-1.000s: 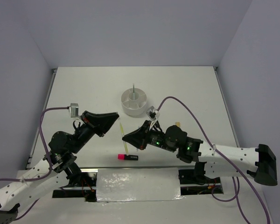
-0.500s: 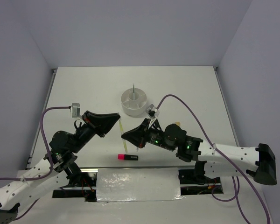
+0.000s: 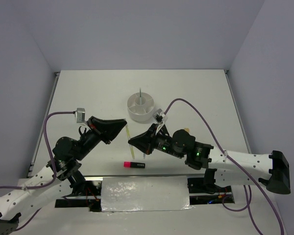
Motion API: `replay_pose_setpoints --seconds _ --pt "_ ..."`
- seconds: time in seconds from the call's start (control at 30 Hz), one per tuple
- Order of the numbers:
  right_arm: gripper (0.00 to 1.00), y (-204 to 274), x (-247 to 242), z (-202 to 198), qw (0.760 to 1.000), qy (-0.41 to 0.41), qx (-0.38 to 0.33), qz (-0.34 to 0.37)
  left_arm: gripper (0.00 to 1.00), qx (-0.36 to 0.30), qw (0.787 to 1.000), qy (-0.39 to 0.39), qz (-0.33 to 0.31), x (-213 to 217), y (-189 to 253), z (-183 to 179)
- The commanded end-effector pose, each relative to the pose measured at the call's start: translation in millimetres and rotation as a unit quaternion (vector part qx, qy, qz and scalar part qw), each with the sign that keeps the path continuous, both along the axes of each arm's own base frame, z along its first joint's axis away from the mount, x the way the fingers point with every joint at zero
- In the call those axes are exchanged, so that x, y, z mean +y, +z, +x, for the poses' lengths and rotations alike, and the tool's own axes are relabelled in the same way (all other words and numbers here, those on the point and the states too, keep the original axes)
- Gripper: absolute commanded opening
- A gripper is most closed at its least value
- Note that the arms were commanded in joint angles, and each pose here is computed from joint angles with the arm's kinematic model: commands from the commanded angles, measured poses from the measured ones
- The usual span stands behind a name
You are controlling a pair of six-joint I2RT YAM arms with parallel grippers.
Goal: Sort the stationery into containers
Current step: Close the pen cap on the pen.
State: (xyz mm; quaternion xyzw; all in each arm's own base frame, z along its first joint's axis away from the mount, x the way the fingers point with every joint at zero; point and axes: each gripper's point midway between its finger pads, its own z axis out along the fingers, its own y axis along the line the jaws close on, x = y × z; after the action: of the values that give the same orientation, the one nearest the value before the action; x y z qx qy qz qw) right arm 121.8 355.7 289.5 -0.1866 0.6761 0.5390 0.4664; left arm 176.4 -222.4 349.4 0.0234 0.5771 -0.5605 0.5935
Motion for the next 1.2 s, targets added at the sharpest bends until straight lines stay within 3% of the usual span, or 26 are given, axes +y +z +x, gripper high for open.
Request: replay_pose_setpoints --seconds 0.0,0.4,0.73,0.83,0.87,0.97,1.07,1.13,1.17 --pt "0.00 35.8 -3.7 1.5 0.999 -0.010 -0.025 0.033 0.02 -0.028 0.999 -0.004 -0.015 2.4 17.4 -5.9" --pt "0.00 44.4 -8.7 4.4 0.999 -0.021 -0.040 0.030 0.02 -0.022 1.000 -0.008 0.006 -4.3 10.4 -2.1" --pt "0.00 67.3 -13.3 18.2 0.994 -0.055 -0.088 0.021 0.10 -0.008 1.000 -0.022 0.020 -10.9 8.7 -2.7" --pt "0.00 74.6 -12.6 21.1 0.993 -0.061 -0.099 0.020 0.22 -0.003 1.000 -0.024 0.020 -10.8 8.2 -3.0" --pt "0.00 75.9 -11.4 21.4 0.993 -0.061 -0.101 0.019 0.33 -0.001 0.999 -0.024 0.022 -11.3 7.0 -2.8" --pt "0.00 77.0 -5.6 20.6 0.993 -0.053 -0.105 0.017 0.52 0.002 0.999 -0.022 0.030 -11.9 7.4 -1.3" --pt "0.00 76.1 -2.6 19.6 0.993 -0.047 -0.105 0.017 0.64 0.002 0.999 -0.021 0.037 -12.1 8.1 -0.6" --pt "0.00 74.9 -1.0 18.9 0.994 -0.044 -0.103 0.017 0.61 -0.002 0.999 -0.020 0.037 -11.8 10.2 -1.0" --pt "0.00 74.4 -0.4 18.5 0.994 -0.042 -0.103 0.016 0.48 -0.003 0.999 -0.020 0.036 -11.6 10.9 -0.8"
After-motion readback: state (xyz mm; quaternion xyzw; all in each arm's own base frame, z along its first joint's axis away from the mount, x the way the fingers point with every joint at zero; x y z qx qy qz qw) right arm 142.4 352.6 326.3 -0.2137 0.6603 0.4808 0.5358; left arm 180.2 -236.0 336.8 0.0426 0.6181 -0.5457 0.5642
